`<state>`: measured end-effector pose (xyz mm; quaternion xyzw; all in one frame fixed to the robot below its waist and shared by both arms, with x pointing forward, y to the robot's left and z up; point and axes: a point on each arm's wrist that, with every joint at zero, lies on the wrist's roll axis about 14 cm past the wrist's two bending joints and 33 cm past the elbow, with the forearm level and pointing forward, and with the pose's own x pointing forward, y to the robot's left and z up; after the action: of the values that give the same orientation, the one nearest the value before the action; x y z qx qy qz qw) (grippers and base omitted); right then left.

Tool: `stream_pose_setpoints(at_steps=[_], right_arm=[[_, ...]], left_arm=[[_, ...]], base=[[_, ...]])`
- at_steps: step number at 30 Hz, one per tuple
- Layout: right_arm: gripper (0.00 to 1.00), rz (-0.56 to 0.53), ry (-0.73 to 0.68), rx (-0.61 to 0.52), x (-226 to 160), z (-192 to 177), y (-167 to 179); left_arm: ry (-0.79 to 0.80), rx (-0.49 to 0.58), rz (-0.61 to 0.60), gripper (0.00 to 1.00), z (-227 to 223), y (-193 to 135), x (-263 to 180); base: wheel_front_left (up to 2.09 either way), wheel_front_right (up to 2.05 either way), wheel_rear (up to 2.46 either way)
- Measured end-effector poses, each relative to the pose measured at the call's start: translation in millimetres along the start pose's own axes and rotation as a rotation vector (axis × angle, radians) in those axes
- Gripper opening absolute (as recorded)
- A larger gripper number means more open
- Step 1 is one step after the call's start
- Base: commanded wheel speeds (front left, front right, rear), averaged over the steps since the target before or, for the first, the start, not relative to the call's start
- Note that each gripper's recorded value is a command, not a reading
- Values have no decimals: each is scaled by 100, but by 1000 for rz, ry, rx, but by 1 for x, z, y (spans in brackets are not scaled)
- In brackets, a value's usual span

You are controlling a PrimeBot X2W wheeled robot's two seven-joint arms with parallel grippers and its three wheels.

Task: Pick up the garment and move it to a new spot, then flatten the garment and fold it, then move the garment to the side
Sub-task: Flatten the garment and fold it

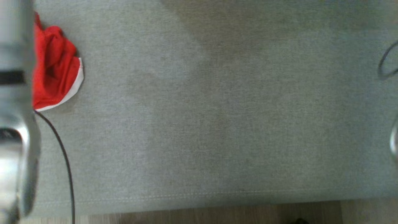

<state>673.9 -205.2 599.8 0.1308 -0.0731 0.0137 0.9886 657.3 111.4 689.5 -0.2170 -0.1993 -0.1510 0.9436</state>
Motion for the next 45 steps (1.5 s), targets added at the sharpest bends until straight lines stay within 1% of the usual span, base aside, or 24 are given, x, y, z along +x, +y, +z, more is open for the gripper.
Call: stream_pose_setpoints(at_steps=[3,6,8,11,17,22,29,36,40,45], right_arm=[[0,-30,120,39,-23,-53,-9],[0,-55,235,68,-55,-94,-15],[0,-65,310,71,-75,-115,-18],[0,-82,390,85,-102,-132,-23],[0,-100,542,86,-153,-151,-30],[0,-98,666,40,-195,-161,-37],[0,-73,738,-36,-223,-157,-44],[0,-33,808,-107,-249,-157,-46],[0,4,864,-155,-266,-155,-46],[0,41,960,-206,-292,-153,-50]], left_arm=[[92,-2,54,0,-36,21,-29],[200,-7,114,0,-69,39,-70],[262,-8,141,0,-86,47,-97],[347,-6,161,0,-104,50,-135],[462,11,209,0,-113,57,-205],[560,26,216,0,-118,52,-256],[659,16,182,0,-115,38,-300],[846,-3,126,0,-119,21,-355],[906,-14,110,0,-111,16,-377],[984,-56,77,0,-104,2,-402]], base=[[0,0,0],[0,0,0],[0,0,0],[0,0,0],[0,0,0],[0,0,0],[0,0,0],[0,0,0],[0,0,0],[0,0,0]])
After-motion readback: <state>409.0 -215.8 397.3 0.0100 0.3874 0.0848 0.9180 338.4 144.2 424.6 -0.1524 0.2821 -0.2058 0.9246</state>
